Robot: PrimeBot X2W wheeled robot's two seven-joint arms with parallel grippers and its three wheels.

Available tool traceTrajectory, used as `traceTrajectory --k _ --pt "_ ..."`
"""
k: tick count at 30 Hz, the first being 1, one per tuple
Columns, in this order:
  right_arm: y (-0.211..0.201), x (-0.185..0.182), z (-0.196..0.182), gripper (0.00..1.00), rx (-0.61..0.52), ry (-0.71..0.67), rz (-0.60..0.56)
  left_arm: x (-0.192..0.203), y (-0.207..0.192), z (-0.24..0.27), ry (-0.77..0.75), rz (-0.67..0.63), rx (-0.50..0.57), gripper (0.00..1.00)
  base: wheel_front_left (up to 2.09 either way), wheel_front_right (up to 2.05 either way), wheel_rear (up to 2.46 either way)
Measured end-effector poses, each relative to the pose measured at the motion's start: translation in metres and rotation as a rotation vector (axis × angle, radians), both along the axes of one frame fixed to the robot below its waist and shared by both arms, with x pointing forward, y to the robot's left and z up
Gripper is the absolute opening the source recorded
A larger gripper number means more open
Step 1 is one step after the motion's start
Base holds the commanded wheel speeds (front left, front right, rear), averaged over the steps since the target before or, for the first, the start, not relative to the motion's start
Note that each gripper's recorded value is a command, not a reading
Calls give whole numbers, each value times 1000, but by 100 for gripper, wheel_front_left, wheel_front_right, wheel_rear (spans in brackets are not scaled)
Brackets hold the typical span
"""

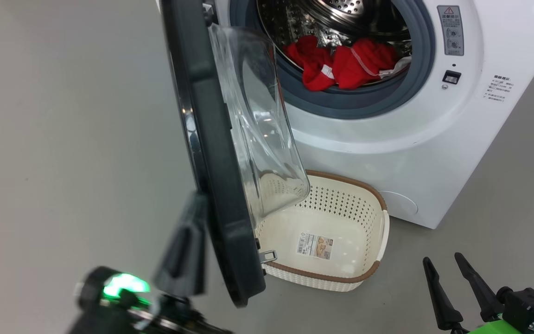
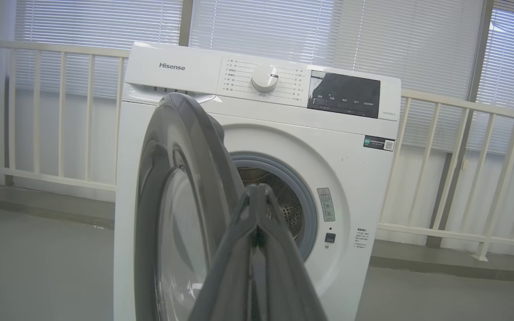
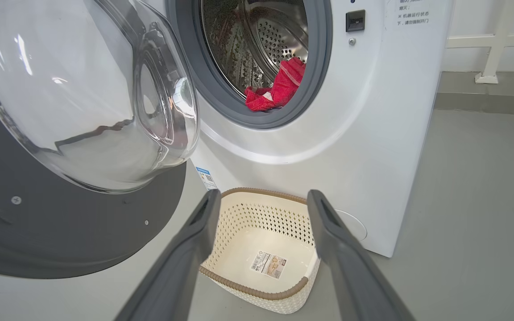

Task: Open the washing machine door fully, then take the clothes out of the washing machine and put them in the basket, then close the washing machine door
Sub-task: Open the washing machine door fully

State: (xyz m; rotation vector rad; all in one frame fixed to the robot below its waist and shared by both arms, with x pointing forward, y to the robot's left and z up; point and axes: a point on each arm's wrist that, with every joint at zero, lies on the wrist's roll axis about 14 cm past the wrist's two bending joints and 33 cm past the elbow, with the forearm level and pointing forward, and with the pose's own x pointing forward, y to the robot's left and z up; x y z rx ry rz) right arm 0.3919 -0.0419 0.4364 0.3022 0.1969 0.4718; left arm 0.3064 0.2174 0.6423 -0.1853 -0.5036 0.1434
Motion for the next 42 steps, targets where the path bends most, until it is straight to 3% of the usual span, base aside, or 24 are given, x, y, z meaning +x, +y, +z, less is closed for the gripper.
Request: traceTrajectory --k 7,15,31,42 --pt "-1 -1 -3 100 -2 7 -1 15 -63 -36 113 -208 7 0 0 0 0" --pt "0 -2 -7 100 -2 21 6 21 -80 -99 307 -274 -60 0 0 0 0" --pt "4 -1 -5 100 -1 14 18 19 -47 -124 378 -163 -150 0 0 0 0" --pt "11 -3 -1 100 4 2 37 -1 11 -127 377 50 -191 0 0 0 0"
